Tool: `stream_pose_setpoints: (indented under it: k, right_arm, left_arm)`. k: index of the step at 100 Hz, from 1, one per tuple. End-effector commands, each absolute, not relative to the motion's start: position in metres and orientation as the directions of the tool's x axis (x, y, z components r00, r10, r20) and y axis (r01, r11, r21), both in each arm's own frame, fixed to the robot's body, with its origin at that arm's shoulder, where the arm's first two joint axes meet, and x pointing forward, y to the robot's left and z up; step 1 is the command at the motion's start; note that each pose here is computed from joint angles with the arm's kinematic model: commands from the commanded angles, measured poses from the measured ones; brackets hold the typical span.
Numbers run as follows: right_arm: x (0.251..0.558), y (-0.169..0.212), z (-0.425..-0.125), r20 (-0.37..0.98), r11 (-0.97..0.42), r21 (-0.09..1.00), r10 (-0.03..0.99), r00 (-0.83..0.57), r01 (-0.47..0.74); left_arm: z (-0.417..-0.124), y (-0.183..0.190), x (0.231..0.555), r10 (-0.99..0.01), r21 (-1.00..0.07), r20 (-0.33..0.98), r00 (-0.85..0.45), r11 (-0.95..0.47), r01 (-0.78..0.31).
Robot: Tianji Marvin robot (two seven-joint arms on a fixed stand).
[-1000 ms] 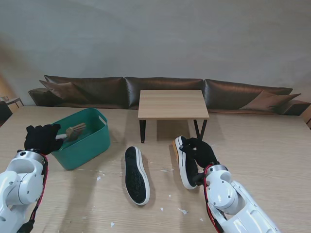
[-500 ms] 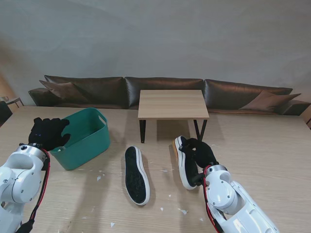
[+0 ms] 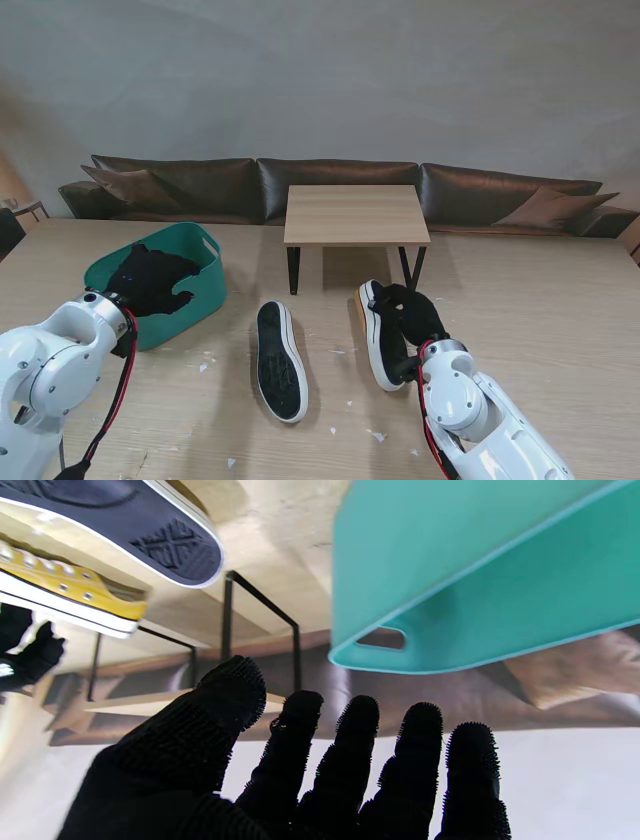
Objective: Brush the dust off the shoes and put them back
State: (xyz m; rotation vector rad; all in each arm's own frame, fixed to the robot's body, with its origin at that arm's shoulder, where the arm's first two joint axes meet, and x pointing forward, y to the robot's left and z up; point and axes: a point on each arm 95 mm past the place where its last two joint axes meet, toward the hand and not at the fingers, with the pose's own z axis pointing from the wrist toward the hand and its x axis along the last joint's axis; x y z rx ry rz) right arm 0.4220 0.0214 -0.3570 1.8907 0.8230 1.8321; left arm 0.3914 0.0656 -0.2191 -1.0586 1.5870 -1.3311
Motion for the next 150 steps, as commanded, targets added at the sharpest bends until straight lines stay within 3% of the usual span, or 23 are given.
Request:
stream_pose_setpoints:
  k: [1, 57, 97, 150]
  right_arm:
    - [0.420, 0.026, -0.359, 0.770, -0.757, 0.632, 0.637, -0.026, 0.164]
    - [0.424, 0.027, -0.360, 0.770, -0.760, 0.633, 0.637, -0.025, 0.150]
    - [0.425, 0.027, -0.360, 0.770, -0.760, 0.633, 0.637, -0.025, 0.149]
    - [0.426, 0.027, -0.361, 0.770, -0.760, 0.633, 0.637, -0.024, 0.147]
  left_arm:
    - [-0.219, 0.055, 0.391, -0.924, -0.985, -0.054, -0.378, 0.112, -0.134]
    - [-0.260, 0.005, 0.395, -0.829, -0.936, -0.008, -0.559, 0.203, -0.289]
    - [-0.294, -0.017, 0.391, -0.801, -0.931, -0.002, -0.599, 0.219, -0.291]
    - [-0.322, -0.024, 0.415, -0.767, -0.925, -0.034, -0.641, 0.268, -0.271]
